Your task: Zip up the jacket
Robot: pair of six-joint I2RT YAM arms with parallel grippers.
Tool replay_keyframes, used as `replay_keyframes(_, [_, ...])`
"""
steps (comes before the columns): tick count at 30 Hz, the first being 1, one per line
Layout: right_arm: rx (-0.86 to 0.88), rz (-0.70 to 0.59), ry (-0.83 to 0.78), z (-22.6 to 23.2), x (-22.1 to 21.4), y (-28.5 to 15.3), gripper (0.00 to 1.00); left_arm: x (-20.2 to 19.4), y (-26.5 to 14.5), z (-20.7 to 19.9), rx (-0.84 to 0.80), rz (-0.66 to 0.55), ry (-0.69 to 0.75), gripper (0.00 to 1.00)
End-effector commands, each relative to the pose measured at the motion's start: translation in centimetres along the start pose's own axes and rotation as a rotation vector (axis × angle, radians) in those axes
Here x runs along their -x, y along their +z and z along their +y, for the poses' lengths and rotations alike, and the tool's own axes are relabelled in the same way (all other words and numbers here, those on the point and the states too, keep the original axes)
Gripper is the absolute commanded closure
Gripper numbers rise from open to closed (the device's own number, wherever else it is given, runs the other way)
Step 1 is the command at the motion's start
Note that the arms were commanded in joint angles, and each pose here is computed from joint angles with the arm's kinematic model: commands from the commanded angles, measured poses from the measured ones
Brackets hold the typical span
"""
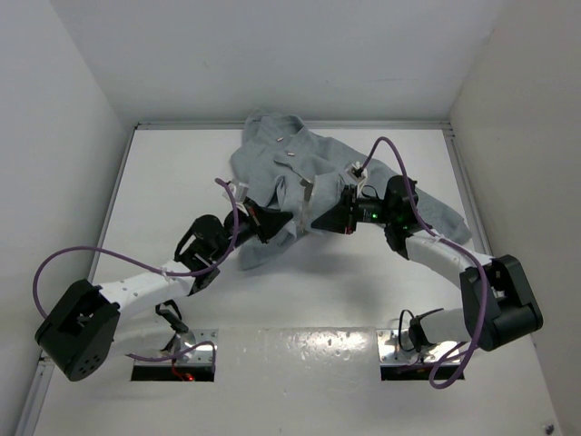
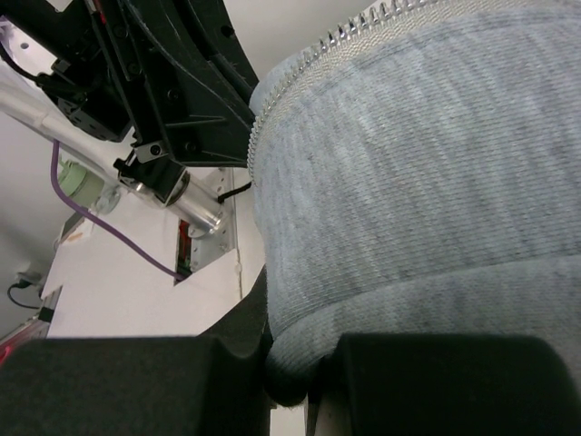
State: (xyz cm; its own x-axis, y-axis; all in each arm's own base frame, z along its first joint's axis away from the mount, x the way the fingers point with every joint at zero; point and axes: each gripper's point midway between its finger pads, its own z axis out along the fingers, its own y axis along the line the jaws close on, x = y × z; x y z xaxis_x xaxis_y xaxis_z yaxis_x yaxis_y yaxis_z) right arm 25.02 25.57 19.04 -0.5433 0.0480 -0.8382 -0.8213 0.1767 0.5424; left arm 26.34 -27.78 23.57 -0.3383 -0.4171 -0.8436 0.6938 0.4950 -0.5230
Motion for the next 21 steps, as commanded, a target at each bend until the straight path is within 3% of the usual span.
replay_keyframes(1, [0.062, -0.039, -0.121, 1.9, 2.2, 0.1, 1.00, 2.7, 0.1, -1.3, -0.048, -0.087, 0.008, 1.00])
replay_keyframes(21, [0.056, -0.055, -0.135, 2.0, 2.9, 0.1, 1.00, 1.5, 0.0, -2.2, -0.083, -0.039, 0.011, 1.00])
